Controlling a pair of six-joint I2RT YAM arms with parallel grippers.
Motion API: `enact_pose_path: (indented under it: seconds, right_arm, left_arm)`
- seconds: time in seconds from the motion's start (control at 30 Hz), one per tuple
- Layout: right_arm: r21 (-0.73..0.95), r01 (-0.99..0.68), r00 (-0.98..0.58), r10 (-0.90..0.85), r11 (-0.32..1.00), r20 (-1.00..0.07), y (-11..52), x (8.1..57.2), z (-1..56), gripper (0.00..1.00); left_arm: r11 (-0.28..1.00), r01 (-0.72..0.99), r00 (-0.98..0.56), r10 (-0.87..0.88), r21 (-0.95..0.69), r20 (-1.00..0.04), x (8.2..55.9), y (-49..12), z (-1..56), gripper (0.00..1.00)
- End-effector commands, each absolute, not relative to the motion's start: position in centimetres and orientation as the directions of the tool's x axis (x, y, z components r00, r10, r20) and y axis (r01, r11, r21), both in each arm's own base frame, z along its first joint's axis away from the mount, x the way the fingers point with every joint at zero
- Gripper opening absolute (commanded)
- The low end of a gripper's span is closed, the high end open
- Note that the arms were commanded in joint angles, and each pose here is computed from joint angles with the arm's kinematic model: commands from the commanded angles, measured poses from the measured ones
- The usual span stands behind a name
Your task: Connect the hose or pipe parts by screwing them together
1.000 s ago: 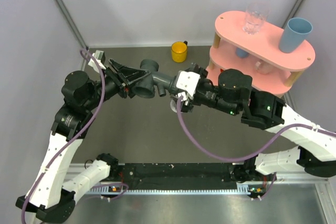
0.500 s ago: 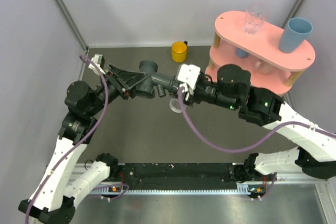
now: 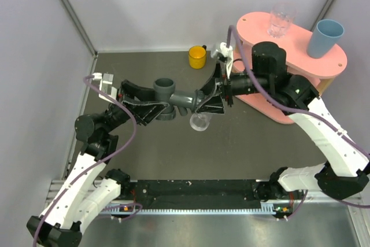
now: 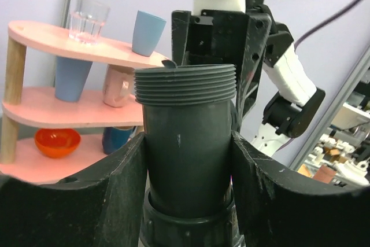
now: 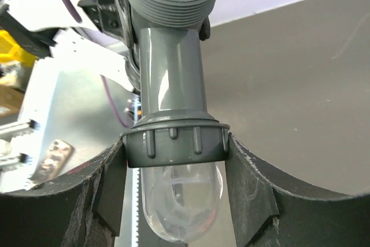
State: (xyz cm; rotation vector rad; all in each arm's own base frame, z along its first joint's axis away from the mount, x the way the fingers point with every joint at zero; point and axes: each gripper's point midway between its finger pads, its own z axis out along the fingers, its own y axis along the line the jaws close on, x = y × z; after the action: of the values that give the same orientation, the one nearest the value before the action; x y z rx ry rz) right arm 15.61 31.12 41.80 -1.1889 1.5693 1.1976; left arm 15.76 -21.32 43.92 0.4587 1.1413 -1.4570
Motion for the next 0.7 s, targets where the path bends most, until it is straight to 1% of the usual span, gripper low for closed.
enact_pose_path:
  seconds: [0.0, 0.03, 0.07, 0.1, 0.13, 0.17, 0.2, 0.23, 0.27, 0.3, 0.33, 0.37, 0.4, 0.47, 0.53, 0.63, 0.67]
  right_arm:
    - [0.307, -0.946, -0.311, -0.023, 0.102, -0.950, 30.6, 17.2, 47.4, 0.00]
    - [0.316, -0.942, -0.320, -0.022, 0.115, -0.947, 30.4, 17.5, 47.2, 0.04]
    - [0.319, -0.939, -0.324, -0.020, 0.132, -0.946, 30.2, 17.8, 47.0, 0.11]
    - [0.306, -0.939, -0.313, -0.017, 0.159, -0.950, 29.7, 18.2, 46.9, 0.21]
    - [0.302, -0.932, -0.312, -0.018, 0.199, -0.950, 29.4, 18.6, 46.5, 0.26]
    - [0.286, -0.932, -0.297, -0.019, 0.223, -0.955, 29.1, 18.8, 46.4, 0.32]
    - [0.262, -0.933, -0.278, -0.031, 0.248, -0.960, 28.8, 19.1, 45.7, 0.46]
    - [0.232, -0.928, -0.248, -0.019, 0.291, -0.969, 28.0, 19.2, 46.0, 0.51]
    - [0.207, -0.928, -0.228, -0.034, 0.309, -0.973, 27.6, 19.3, 45.6, 0.54]
    - [0.199, -0.925, -0.225, -0.045, 0.325, -0.973, 27.4, 19.4, 45.0, 0.61]
    - [0.179, -0.920, -0.207, -0.043, 0.349, -0.977, 26.9, 19.4, 45.1, 0.66]
    - [0.161, -0.919, -0.195, -0.060, 0.359, -0.979, 26.6, 19.5, 44.7, 0.69]
    - [0.151, -0.919, -0.189, -0.070, 0.365, -0.979, 26.5, 19.5, 44.3, 0.75]
    - [0.127, -0.911, -0.172, -0.082, 0.392, -0.982, 26.0, 19.8, 43.9, 0.79]
    - [0.118, -0.905, -0.166, -0.084, 0.410, -0.983, 25.8, 20.0, 43.9, 0.80]
    - [0.089, -0.905, -0.138, -0.090, 0.417, -0.986, 25.6, 20.3, 44.2, 0.85]
    - [0.038, -0.911, -0.087, -0.100, 0.411, -0.991, 25.3, 20.1, 44.6, 0.88]
  left_arm:
    - [0.127, 0.989, -0.012, -0.452, -0.078, -0.892, 13.4, -22.0, 44.1, 0.00]
    - [0.147, 0.983, -0.028, -0.464, -0.108, -0.885, 14.1, -21.9, 44.1, 0.00]
    - [0.154, 0.977, -0.058, -0.477, -0.149, -0.877, 14.5, -21.8, 44.1, 0.00]
    - [0.158, 0.970, -0.085, -0.488, -0.184, -0.869, 14.9, -21.9, 44.1, 0.00]
    - [0.177, 0.956, -0.115, -0.513, -0.236, -0.850, 15.7, -21.7, 44.4, 0.00]
    - [0.159, 0.942, -0.170, -0.535, -0.296, -0.828, 15.8, -21.6, 45.0, 0.00]
    - [0.154, 0.931, -0.196, -0.552, -0.330, -0.810, 16.1, -21.5, 45.4, 0.00]
    - [0.149, 0.915, -0.226, -0.579, -0.374, -0.784, 16.3, -21.3, 46.0, 0.00]
    - [0.127, 0.886, -0.278, -0.622, -0.445, -0.732, 16.7, -21.0, 47.0, 0.00]
    - [0.114, 0.877, -0.295, -0.639, -0.467, -0.710, 16.7, -20.8, 47.4, 0.00]
    - [0.097, 0.874, -0.304, -0.656, -0.476, -0.691, 16.4, -20.7, 48.2, 0.00]
    - [0.093, 0.848, -0.331, -0.675, -0.521, -0.660, 16.9, -20.5, 48.4, 0.00]
    - [0.088, 0.842, -0.337, -0.684, -0.532, -0.647, 16.9, -20.3, 48.7, 0.00]
    - [0.078, 0.827, -0.350, -0.703, -0.556, -0.619, 17.0, -20.1, 49.3, 0.00]
    - [0.067, 0.818, -0.362, -0.711, -0.571, -0.602, 17.1, -20.0, 49.6, 0.00]
    - [0.062, 0.765, -0.406, -0.727, -0.642, -0.554, 18.0, -19.8, 49.2, 0.00]
    - [0.041, 0.738, -0.434, -0.736, -0.673, -0.520, 18.0, -19.7, 49.2, 0.00]
